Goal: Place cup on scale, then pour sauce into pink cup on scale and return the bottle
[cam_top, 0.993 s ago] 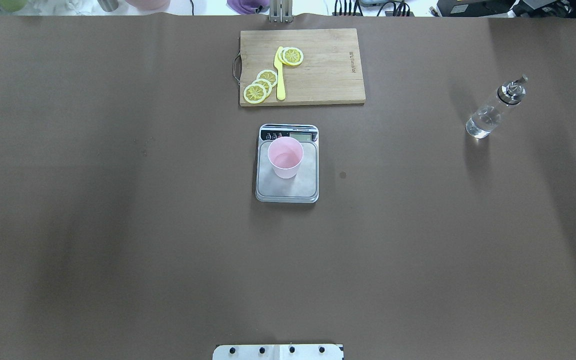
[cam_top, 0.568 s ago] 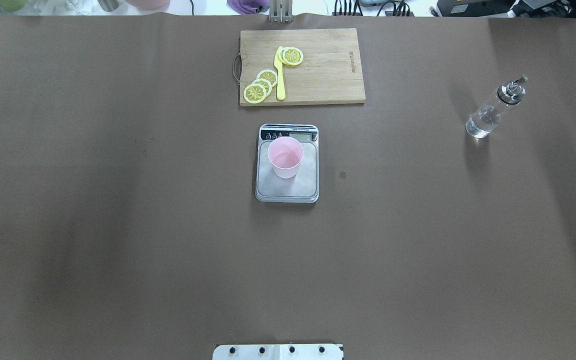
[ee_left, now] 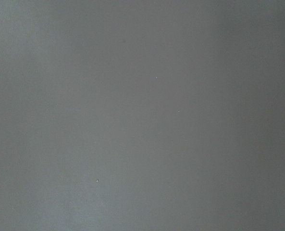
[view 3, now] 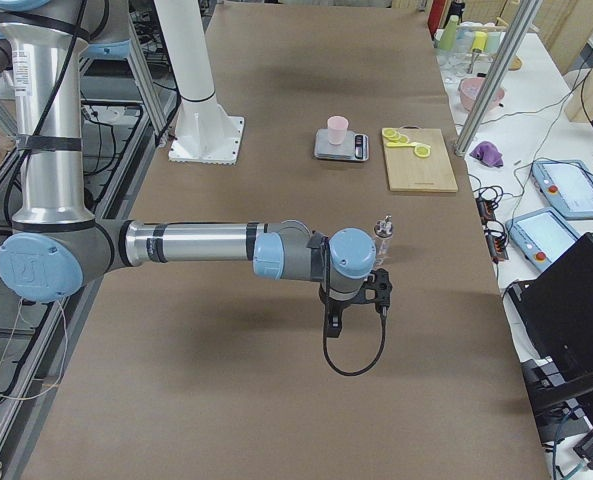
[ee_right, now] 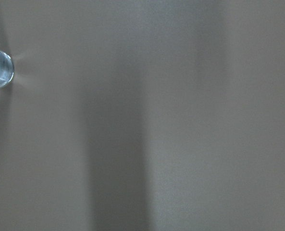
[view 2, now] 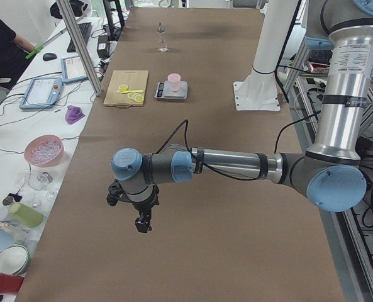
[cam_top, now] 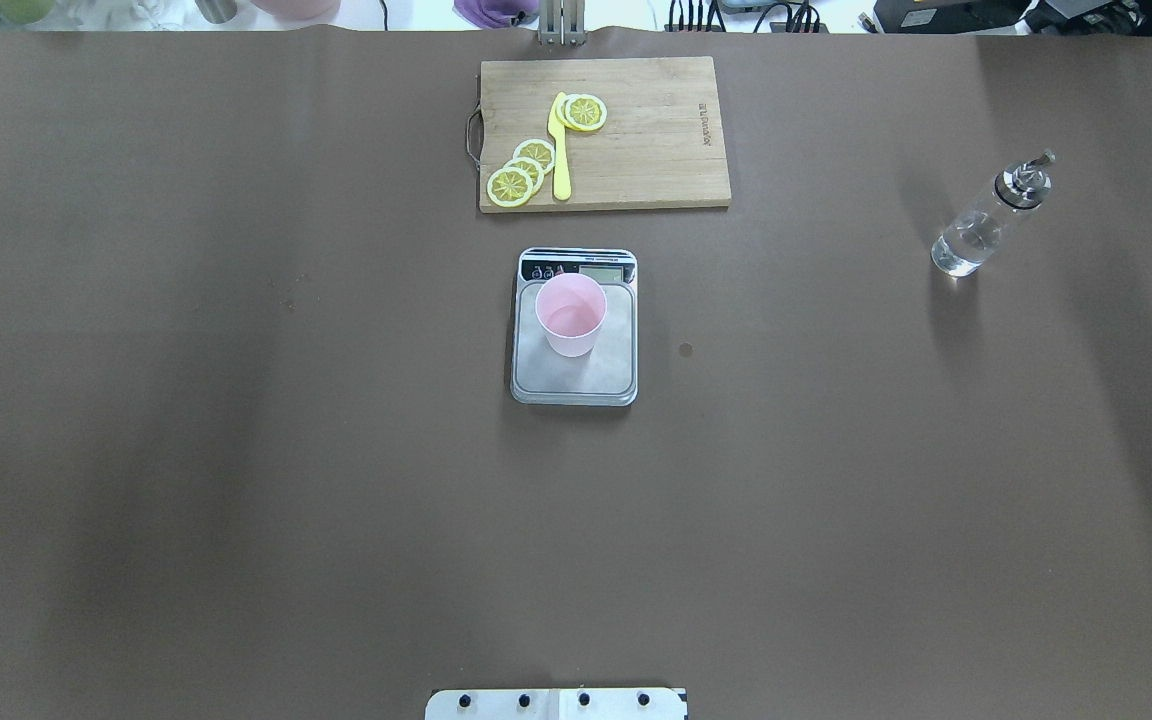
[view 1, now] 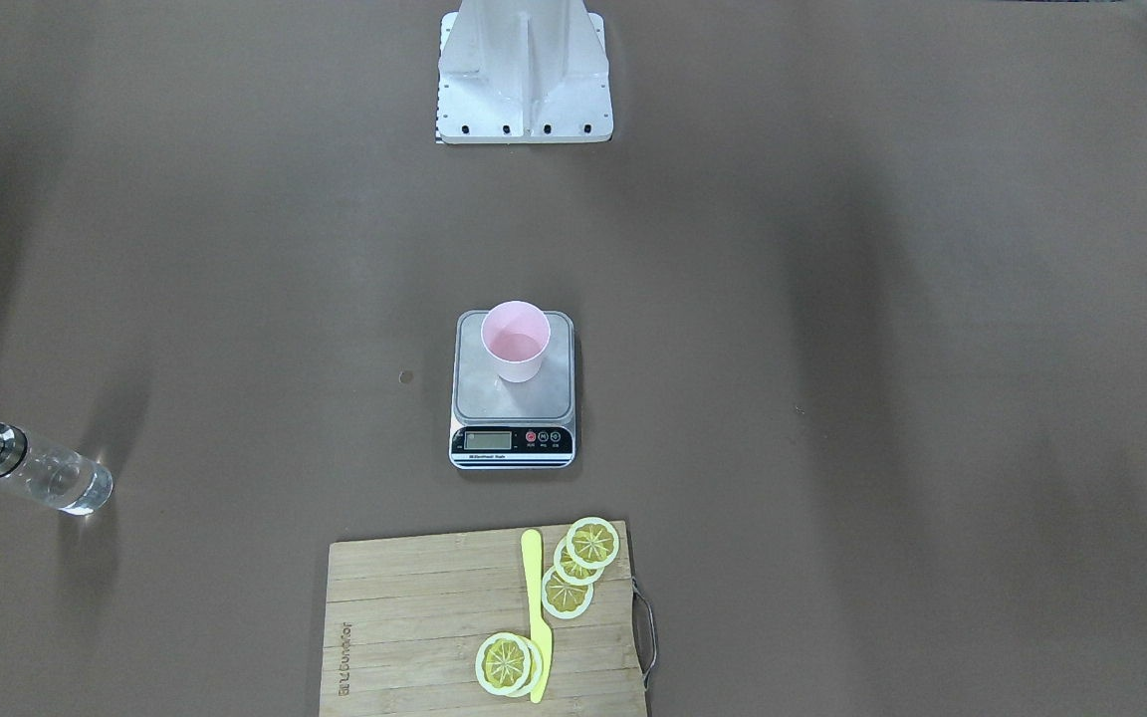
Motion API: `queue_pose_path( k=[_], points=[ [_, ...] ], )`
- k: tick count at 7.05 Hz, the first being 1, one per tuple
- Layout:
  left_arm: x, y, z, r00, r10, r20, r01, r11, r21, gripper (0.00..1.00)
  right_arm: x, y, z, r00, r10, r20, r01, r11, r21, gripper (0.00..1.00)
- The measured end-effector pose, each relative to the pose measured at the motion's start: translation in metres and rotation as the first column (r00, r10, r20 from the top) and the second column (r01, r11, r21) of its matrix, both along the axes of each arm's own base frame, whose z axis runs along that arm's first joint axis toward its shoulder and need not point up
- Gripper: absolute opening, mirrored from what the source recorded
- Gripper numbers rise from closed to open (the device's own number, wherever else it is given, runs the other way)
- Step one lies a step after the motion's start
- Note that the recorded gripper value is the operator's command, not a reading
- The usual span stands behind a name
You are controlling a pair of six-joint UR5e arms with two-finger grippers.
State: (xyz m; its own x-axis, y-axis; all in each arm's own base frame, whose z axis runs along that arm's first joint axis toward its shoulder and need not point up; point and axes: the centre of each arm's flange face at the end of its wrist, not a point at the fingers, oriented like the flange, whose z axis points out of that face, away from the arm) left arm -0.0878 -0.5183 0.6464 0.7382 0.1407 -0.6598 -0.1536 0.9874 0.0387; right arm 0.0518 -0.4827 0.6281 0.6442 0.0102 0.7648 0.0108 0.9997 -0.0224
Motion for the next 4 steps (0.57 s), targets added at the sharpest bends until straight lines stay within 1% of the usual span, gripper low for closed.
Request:
queue_pose_path(
  k=[2,4],
  points=[
    [-0.009,0.014,0.005,1.000,-0.016,-0.002,0.016,1.000,-0.007,0.99,0.000,-0.005,-0.005,1.000,0.001,0.000,-0.001,1.000,0.008,1.00],
    [-0.009,0.018,0.001,1.000,-0.018,-0.001,0.018,1.000,-0.001,0.99,0.000,-0.006,-0.006,1.000,0.002,0.002,-0.002,1.000,0.008,1.00]
  ],
)
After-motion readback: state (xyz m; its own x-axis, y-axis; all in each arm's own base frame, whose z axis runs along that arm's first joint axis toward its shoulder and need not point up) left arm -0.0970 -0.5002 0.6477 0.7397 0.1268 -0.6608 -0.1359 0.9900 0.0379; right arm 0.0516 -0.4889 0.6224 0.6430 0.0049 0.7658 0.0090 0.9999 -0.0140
